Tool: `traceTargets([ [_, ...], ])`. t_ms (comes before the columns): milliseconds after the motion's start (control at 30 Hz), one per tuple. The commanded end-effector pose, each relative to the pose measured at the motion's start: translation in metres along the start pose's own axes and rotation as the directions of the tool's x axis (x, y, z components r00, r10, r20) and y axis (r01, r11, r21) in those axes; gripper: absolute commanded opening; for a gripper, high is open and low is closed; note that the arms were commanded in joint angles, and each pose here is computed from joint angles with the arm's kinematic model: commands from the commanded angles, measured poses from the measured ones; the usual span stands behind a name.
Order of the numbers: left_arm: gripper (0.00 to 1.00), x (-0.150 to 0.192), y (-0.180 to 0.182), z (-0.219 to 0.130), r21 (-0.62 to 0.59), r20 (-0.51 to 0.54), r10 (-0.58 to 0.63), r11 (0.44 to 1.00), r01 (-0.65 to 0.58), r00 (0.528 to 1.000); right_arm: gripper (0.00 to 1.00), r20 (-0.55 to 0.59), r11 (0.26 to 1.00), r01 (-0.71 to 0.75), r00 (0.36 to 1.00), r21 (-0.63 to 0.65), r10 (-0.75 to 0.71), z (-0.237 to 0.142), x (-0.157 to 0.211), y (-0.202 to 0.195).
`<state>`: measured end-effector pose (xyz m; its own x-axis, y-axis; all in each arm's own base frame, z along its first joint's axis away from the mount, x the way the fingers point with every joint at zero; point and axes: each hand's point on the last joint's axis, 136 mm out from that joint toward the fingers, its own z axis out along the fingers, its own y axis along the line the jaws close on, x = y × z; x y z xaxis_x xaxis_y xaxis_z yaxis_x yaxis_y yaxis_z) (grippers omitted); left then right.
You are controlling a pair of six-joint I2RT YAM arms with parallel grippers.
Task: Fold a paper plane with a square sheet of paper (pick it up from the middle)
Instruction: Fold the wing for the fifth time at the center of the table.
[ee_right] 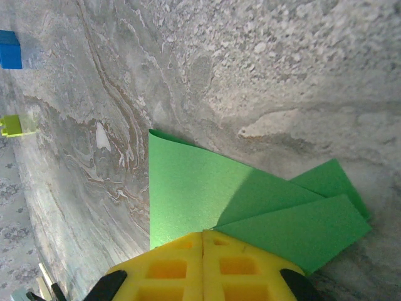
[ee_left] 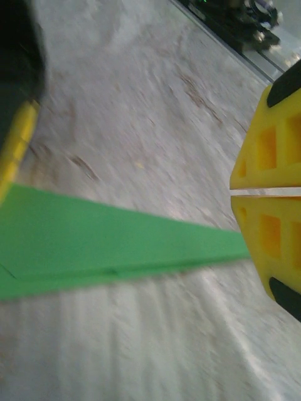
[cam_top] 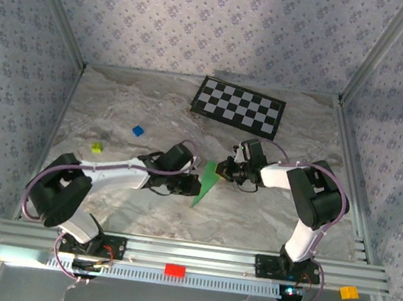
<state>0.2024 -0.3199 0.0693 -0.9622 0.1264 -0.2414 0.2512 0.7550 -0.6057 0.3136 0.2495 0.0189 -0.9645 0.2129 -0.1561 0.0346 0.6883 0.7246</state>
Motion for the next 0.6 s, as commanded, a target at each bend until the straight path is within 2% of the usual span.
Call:
traceTargets([
  [0, 0.12, -0.013, -0.014, 0.012, 0.046, -0.004, 0.004, 0.999, -0.003, 1.000, 0.06, -0.060, 0.976, -0.061, 0.995, 0.207, 0.075, 0.004, 0.033, -0.060],
  [133, 0.13, 0.000, -0.005, 0.031, 0.041, -0.073, -0.012, 0.999, 0.015, 0.997, 0.06, -0.056, 0.976, -0.059, 0.996, 0.208, 0.072, 0.003, 0.032, -0.060],
  [300, 0.10, 0.040, 0.027, 0.044, -0.055, -0.168, -0.018, 0.998, 0.008, 0.986, 0.06, -0.061, 0.975, -0.059, 0.995, 0.213, 0.074, 0.003, 0.034, -0.062],
  [433, 0.06, 0.073, 0.051, 0.040, -0.107, -0.216, -0.047, 0.994, 0.025, 0.975, 0.06, -0.063, 0.975, -0.057, 0.995, 0.214, 0.073, 0.002, 0.035, -0.064],
  [567, 0.06, 0.088, 0.060, 0.030, -0.120, -0.225, -0.055, 0.992, 0.028, 0.973, 0.06, -0.064, 0.976, -0.055, 0.995, 0.211, 0.070, 0.001, 0.034, -0.064],
])
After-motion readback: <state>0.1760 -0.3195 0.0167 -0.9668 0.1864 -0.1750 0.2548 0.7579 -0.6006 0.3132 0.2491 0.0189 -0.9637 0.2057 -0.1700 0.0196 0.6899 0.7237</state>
